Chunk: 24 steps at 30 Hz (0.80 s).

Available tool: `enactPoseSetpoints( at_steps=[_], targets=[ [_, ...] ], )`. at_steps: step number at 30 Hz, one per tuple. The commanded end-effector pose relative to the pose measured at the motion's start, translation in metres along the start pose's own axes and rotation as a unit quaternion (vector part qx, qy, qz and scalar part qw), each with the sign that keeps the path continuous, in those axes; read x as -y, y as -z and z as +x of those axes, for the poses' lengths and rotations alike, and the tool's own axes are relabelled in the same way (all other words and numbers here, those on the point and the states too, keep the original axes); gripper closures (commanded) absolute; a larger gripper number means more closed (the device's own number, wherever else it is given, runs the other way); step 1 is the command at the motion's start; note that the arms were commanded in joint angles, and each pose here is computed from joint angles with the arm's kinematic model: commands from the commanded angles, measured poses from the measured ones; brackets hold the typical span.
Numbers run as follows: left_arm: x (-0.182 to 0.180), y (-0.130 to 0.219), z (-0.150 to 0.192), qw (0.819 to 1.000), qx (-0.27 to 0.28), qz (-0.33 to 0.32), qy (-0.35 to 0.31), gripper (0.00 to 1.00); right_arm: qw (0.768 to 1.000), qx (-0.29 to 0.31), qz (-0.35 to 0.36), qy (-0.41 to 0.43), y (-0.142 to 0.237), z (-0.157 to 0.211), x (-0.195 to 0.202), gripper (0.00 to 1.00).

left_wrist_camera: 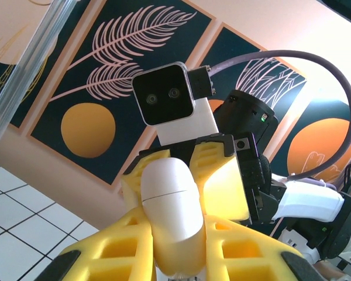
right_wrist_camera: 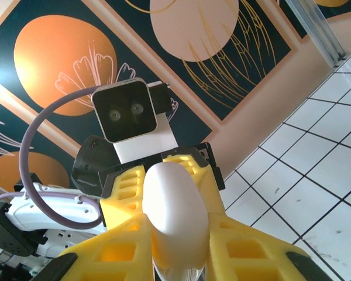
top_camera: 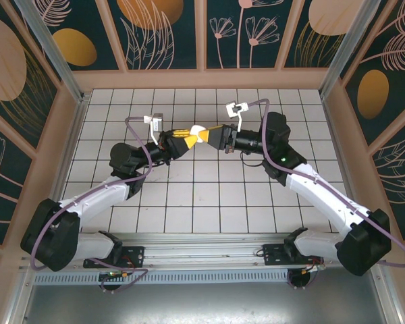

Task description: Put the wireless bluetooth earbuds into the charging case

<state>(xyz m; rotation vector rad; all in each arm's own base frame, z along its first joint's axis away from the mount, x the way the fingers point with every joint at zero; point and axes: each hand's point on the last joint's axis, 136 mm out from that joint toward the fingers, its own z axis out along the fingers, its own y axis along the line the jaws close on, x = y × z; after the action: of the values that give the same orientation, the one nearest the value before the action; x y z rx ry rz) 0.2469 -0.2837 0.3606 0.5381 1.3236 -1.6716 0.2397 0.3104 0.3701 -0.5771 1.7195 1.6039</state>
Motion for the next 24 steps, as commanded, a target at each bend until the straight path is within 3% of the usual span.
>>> enactPoseSetpoints(
  at_steps=[1,8,11,18,24],
  targets=[
    [0.021,-0.002,-0.010,0.999,-0.001,0.024,-0.027,0.90,0.999,0.006,-0.013,0.038,0.004,-0.005,-0.010,0.83],
    [0.016,-0.002,-0.010,0.999,-0.014,-0.007,-0.034,0.51,0.998,-0.005,-0.005,0.058,0.006,-0.004,-0.009,0.88],
    [0.008,-0.001,-0.007,0.998,-0.028,-0.036,-0.042,0.39,0.997,-0.014,0.003,0.076,0.006,-0.002,-0.008,0.89],
    [-0.006,0.014,0.021,0.990,-0.099,-0.075,-0.062,0.33,0.987,-0.060,0.016,0.151,0.006,0.008,-0.008,0.90],
    [0.001,0.015,0.023,0.993,-0.090,-0.048,-0.064,0.37,0.984,-0.079,-0.002,0.160,0.001,0.014,-0.010,0.90]
  ],
)
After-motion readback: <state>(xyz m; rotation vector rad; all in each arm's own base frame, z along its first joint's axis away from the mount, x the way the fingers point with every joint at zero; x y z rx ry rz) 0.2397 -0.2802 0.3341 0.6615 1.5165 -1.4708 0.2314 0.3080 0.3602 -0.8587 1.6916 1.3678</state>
